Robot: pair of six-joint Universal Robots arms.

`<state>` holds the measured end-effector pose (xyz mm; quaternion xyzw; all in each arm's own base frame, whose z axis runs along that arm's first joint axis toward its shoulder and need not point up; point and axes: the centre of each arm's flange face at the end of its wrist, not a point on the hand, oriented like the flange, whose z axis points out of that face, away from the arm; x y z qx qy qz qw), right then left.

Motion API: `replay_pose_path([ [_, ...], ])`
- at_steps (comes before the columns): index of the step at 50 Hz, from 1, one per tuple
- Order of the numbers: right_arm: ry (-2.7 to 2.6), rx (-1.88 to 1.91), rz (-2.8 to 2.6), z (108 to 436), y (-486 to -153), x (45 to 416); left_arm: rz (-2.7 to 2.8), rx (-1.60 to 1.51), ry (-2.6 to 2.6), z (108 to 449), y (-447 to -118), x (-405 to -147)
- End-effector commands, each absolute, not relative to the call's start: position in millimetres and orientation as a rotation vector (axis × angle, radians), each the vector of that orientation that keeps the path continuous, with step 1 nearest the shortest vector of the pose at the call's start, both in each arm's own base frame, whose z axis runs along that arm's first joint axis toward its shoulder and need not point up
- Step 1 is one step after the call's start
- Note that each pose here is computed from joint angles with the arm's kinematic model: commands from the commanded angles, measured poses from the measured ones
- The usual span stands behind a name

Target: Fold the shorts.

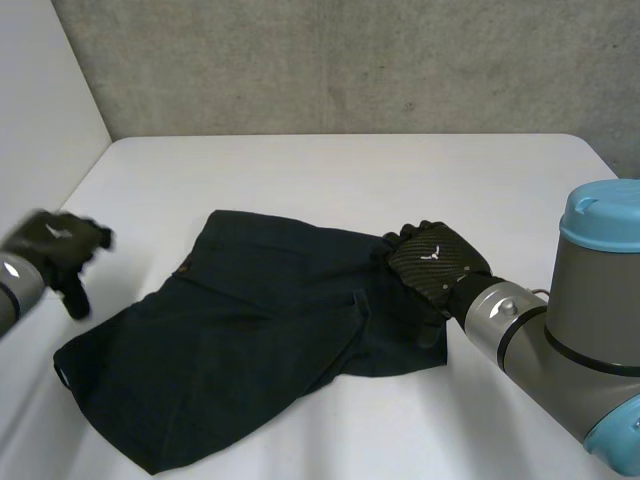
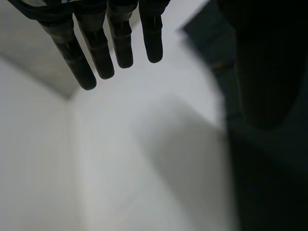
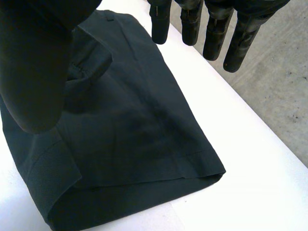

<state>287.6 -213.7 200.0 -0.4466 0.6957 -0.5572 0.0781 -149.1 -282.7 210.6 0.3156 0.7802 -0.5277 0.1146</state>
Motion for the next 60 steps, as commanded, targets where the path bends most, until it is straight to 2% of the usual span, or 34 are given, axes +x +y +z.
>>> replay_pose_path([
  [1,2.078,-1.34,-1.668,200.3,-212.9,288.5,-1.589,1.094,2.399,186.4,-257.0,-163.1],
  [27,2.084,-1.348,-1.652,196.9,-210.0,288.0,-1.529,1.109,2.312,134.7,-273.2,-150.9],
  [48,2.088,-1.353,-1.648,195.3,-209.1,287.8,-1.543,1.096,2.271,121.4,-288.0,-147.0],
  [52,2.093,-1.349,-1.656,195.9,-210.0,287.1,-1.589,1.046,2.185,133.4,-300.0,-144.6],
  [55,2.093,-1.351,-1.656,195.8,-210.3,287.3,-1.663,0.921,2.027,164.6,-319.2,-136.2],
  [60,2.089,-1.351,-1.66,196.3,-210.0,287.7,-1.84,0.658,1.697,238.8,-355.1,-124.1],
])
